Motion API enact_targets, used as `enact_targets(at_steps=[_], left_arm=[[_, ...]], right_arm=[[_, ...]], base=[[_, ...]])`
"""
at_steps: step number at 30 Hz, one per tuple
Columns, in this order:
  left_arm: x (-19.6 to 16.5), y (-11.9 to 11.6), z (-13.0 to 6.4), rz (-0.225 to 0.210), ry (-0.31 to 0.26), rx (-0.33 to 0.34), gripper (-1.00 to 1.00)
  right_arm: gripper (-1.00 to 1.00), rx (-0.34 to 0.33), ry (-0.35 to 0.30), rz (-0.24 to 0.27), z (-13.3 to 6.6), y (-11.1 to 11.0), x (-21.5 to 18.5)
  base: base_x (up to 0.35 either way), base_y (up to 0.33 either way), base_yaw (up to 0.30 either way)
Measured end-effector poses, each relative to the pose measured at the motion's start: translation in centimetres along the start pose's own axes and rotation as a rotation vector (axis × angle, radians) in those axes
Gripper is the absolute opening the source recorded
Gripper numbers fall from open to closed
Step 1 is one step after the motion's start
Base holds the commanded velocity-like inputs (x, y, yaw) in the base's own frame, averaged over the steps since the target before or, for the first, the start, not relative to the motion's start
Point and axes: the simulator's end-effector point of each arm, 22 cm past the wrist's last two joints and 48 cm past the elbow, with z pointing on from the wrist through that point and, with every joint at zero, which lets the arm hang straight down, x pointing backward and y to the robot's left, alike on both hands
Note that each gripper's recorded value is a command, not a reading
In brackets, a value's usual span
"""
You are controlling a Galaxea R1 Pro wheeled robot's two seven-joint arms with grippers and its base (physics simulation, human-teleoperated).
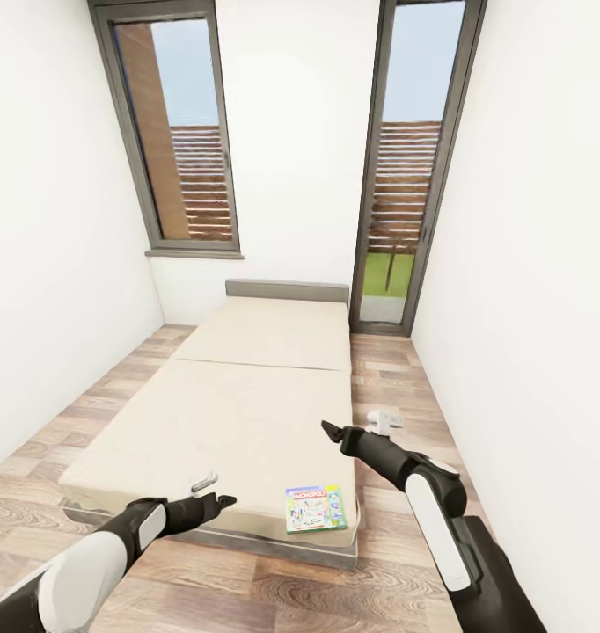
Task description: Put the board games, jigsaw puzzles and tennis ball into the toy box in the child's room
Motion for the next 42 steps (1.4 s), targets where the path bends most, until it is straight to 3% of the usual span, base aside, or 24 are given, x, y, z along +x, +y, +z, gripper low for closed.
enact_targets(at_steps=[6,15,20,26,42], left_arm=[[1.2,0.6,0.4,-0.05,0.027,0.005,1.0],[2.4,1.0,1.3,-0.086,0.052,0.011,1.0],[2.0,1.1,1.7,-0.156,0.03,0.03,1.0],[2.7,1.1,2.1,-0.227,0.06,0.049,1.0],[2.5,3.3,2.3,-0.264,0.073,0.071,1.0]], right_arm=[[1.0,-0.007,0.001,0.013,0.4,0.0,0.7],[1.0,-0.004,0.005,0.021,0.9,-0.5,1.6],[1.0,0.005,-0.002,0.029,1.1,-1.3,1.7],[1.0,0.009,-0.018,0.064,1.2,-2.5,1.5],[1.0,0.033,-0.071,0.091,2.2,-5.1,2.0]], base=[[0.0,0.0,0.0],[0.0,0.0,0.0],[0.0,0.0,0.0],[0.0,0.0,0.0],[0.0,0.0,0.0]])
